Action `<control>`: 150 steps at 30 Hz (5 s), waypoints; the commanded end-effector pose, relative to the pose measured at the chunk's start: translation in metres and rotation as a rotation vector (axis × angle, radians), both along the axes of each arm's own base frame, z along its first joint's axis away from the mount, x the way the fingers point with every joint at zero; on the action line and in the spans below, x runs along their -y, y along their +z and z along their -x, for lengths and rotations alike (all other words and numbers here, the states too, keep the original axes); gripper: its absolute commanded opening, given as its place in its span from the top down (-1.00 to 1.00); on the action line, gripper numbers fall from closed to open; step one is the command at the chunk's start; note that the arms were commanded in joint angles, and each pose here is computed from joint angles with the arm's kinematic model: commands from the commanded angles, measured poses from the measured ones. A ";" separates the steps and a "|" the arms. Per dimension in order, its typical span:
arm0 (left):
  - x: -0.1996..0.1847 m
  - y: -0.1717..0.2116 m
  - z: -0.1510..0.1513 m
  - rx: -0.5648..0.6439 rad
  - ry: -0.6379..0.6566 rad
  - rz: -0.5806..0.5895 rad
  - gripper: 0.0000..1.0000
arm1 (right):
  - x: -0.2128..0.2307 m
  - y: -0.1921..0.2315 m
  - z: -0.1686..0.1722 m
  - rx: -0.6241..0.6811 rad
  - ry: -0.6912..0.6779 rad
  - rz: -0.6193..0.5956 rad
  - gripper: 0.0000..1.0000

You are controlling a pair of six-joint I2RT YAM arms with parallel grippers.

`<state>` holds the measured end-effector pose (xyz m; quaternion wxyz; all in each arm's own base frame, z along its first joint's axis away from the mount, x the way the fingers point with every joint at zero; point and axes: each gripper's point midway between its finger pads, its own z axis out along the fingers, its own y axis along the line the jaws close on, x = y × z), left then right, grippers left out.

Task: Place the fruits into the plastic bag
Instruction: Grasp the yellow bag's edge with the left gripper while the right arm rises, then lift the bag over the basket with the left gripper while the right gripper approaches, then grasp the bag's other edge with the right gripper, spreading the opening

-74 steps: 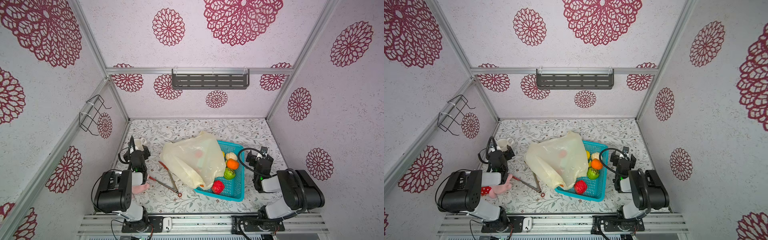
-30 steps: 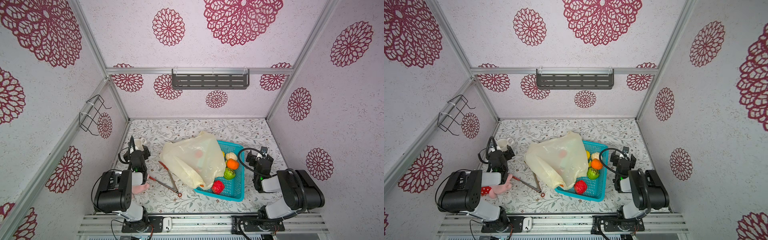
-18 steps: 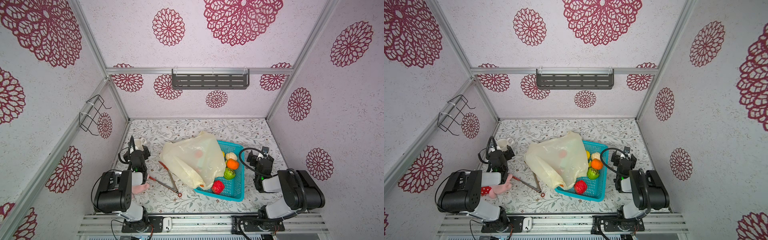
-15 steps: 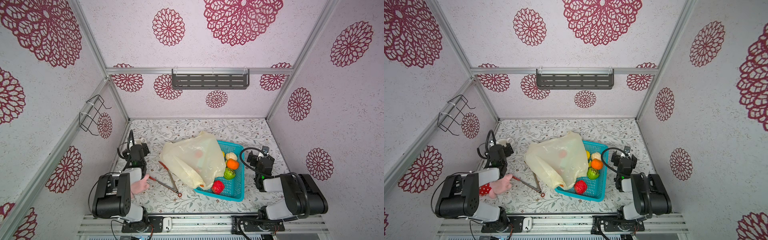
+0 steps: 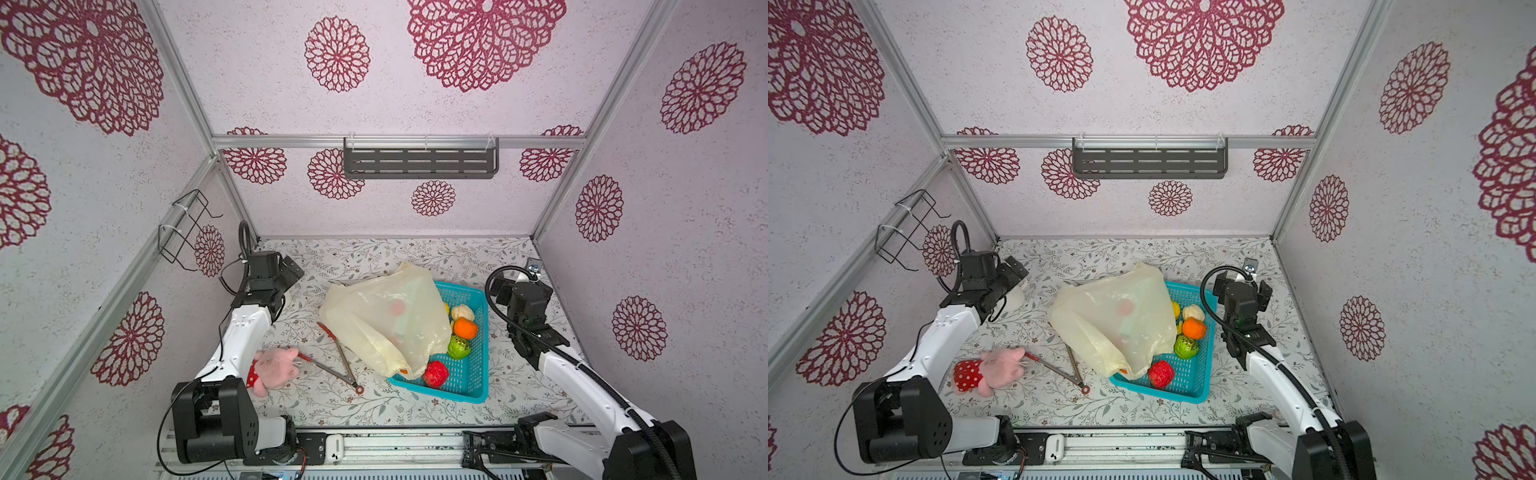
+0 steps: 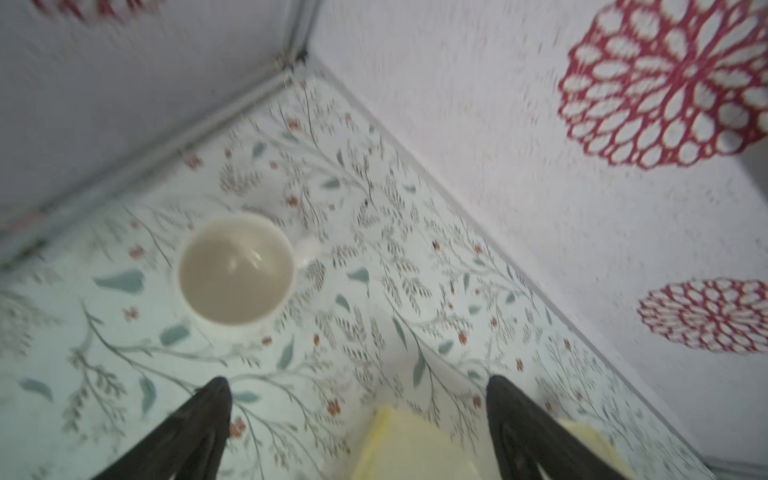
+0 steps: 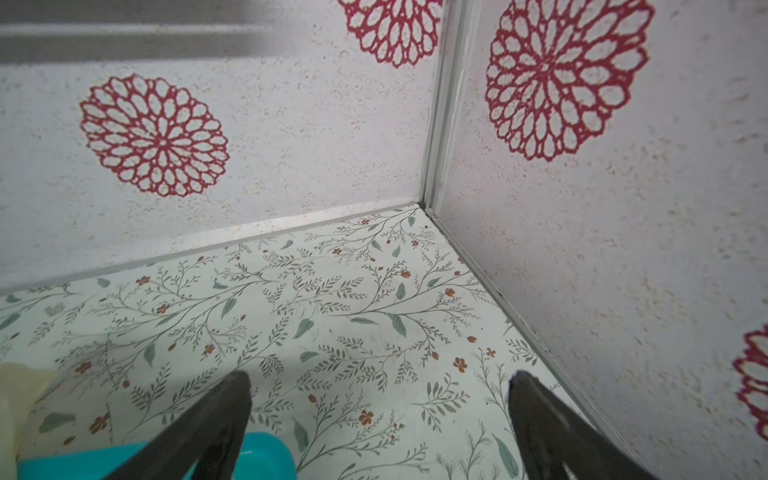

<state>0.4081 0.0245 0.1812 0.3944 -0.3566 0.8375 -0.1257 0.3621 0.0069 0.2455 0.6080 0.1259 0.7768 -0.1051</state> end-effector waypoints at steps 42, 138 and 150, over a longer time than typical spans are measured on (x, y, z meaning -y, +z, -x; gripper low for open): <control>0.163 0.182 -0.016 0.370 -0.566 0.073 0.99 | -0.012 0.037 -0.002 0.012 -0.013 0.027 -0.97; 0.277 0.080 0.097 0.488 -0.878 -0.091 -0.10 | -0.310 0.064 0.041 -0.169 1.251 -0.871 1.00; 0.190 0.171 0.089 0.443 -0.673 -0.063 -0.27 | -0.296 0.023 0.063 -0.343 1.249 -0.481 1.00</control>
